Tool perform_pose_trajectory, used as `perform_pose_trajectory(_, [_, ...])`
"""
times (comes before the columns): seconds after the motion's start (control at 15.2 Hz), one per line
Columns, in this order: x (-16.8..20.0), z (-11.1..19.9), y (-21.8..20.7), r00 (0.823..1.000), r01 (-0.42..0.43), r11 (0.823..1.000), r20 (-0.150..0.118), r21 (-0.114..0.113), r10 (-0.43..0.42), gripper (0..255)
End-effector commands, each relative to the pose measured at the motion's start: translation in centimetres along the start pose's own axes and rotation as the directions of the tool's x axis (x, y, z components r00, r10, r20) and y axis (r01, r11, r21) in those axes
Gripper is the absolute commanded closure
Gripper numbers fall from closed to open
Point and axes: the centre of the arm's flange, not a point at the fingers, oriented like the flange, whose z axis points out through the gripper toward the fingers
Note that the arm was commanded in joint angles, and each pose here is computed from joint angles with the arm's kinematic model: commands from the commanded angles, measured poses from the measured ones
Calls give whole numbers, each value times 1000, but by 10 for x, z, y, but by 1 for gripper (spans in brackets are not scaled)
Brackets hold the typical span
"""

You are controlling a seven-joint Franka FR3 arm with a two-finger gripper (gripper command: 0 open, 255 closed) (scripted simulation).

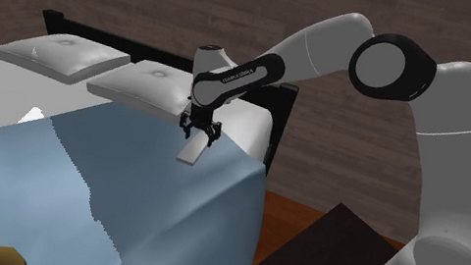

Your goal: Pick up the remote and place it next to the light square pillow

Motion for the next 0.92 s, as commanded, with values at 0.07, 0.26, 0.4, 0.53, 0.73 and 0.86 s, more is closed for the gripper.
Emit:
perform_pose_trajectory(0.07, [0,0,0,1000,0,1000,0,0,0,0])
perform_pose_trajectory(0.26, [0,-13,0,1000,0,1000,0,0,0,0])
perform_pose_trajectory(0.4, [0,-40,0,1000,0,1000,0,0,0,0])
perform_pose_trajectory(0.53, [0,-50,0,1000,0,1000,0,0,0,0])
perform_pose_trajectory(0.73, [0,-50,0,1000,0,1000,0,0,0,0])
perform_pose_trajectory(0.86, [0,-50,0,1000,0,1000,0,0,0,0])
